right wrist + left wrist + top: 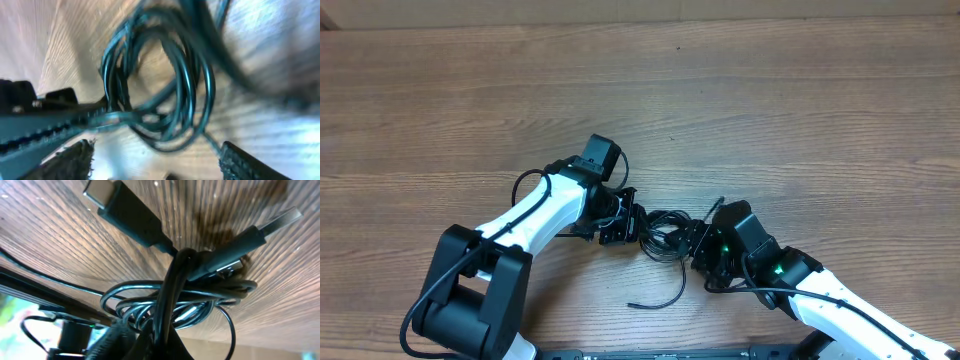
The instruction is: Untangle cables
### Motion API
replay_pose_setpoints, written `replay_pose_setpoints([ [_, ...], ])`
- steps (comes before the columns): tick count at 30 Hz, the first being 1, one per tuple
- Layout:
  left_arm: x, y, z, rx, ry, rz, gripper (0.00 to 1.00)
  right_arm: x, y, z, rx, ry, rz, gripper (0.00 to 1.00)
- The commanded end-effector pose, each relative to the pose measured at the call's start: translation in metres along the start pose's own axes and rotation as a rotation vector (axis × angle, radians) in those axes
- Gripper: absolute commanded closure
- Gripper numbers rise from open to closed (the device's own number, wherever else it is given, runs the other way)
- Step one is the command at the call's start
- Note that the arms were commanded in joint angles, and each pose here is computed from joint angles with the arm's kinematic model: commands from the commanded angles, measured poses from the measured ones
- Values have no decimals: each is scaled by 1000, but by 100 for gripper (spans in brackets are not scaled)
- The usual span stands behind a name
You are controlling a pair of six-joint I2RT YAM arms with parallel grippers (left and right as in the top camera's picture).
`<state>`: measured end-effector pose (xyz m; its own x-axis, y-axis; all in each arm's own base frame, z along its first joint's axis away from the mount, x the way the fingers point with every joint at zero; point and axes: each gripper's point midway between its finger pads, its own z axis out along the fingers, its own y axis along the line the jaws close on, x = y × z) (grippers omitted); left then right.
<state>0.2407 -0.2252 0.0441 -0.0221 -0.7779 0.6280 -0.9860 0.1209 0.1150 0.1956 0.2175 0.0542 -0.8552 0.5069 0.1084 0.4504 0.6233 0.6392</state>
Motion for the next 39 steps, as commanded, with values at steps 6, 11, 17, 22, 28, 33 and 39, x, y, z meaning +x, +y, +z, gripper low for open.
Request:
replay_pose_setpoints([
  [6, 14, -11, -7, 35, 57, -93, 96, -7, 6, 1, 0, -37, 162, 17],
  [11, 23, -6, -7, 7, 110, -91, 96, -23, -8, 20, 53, -100, 265, 27],
  [17, 38, 1, -9, -24, 194, 32, 96, -42, 4, 49, -10, -141, 246, 66],
  [22, 56, 9, -15, -57, 309, 121, 96, -53, 5, 47, -18, -206, 244, 83],
  [28, 55, -13, -31, 40, 373, 241, 96, -55, -15, 46, 69, -226, 171, 96],
  [33, 35, -42, -65, 192, 424, 342, 96, -64, -37, 37, 149, -226, 161, 96],
  [39, -3, -67, -109, 373, 419, 419, 96, -86, -53, 6, 201, -262, 108, 96],
])
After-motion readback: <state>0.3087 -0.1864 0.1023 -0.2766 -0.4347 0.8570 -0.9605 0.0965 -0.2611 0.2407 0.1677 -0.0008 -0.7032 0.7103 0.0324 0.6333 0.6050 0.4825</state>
